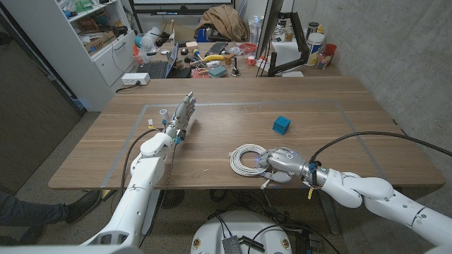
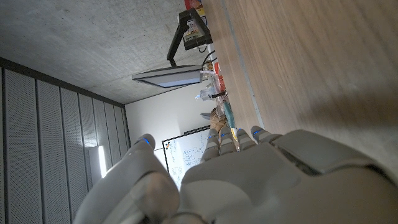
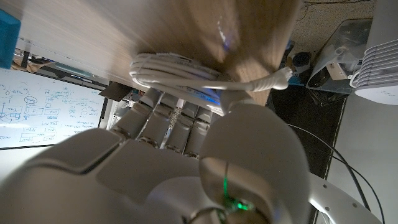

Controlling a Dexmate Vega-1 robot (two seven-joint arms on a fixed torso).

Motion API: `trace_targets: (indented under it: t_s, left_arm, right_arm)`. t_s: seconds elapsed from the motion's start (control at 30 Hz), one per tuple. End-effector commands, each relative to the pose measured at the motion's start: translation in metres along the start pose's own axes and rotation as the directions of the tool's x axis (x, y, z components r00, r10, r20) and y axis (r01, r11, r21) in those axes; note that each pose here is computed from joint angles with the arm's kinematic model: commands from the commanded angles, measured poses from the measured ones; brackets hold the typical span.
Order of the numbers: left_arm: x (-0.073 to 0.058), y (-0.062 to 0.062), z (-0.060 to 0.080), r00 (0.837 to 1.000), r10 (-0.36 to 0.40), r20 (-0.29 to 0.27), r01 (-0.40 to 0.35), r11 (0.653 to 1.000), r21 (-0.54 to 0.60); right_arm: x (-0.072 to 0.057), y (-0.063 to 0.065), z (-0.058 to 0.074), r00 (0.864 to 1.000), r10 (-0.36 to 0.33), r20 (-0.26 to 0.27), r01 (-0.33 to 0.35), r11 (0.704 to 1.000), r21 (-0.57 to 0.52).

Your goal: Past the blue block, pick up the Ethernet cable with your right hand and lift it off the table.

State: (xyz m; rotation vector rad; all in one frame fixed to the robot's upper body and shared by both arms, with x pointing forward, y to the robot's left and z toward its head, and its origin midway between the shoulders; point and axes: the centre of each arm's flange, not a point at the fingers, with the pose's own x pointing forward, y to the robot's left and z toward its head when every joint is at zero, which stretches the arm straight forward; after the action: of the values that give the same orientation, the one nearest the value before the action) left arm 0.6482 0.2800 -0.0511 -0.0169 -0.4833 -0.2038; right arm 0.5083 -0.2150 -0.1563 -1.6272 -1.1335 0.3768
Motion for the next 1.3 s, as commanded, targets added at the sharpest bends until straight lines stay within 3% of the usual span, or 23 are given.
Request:
trace_targets:
  t_s: [0.03,0.33,0.83,1.3]
  left_arm:
    - [0.002,0.001,0.007,1.0,-0.008,-0.002,0.008,1.0,0.006]
    - [0.008,-0.003,0.018,1.0,-0.021,0.017,0.02,1.0,0.015]
    - [0.013,-0.01,0.011,1.0,-0.028,0.012,0.028,1.0,-0.002]
    - [0.013,-0.011,0.013,0.999,-0.017,0.032,0.018,1.0,-0.013]
  right_arm:
    - [-0.002,-0.018,0.001,0.998,-0.063,-0.027,0.063,0.998,-0.005]
    - [-0.008,-0.029,0.003,0.993,-0.105,-0.051,0.105,0.994,-0.009]
    - [-0.014,-0.051,-0.001,0.991,-0.112,-0.068,0.113,0.994,0.009]
    - [-0.018,-0.069,-0.002,0.991,-0.114,-0.067,0.116,0.993,0.023]
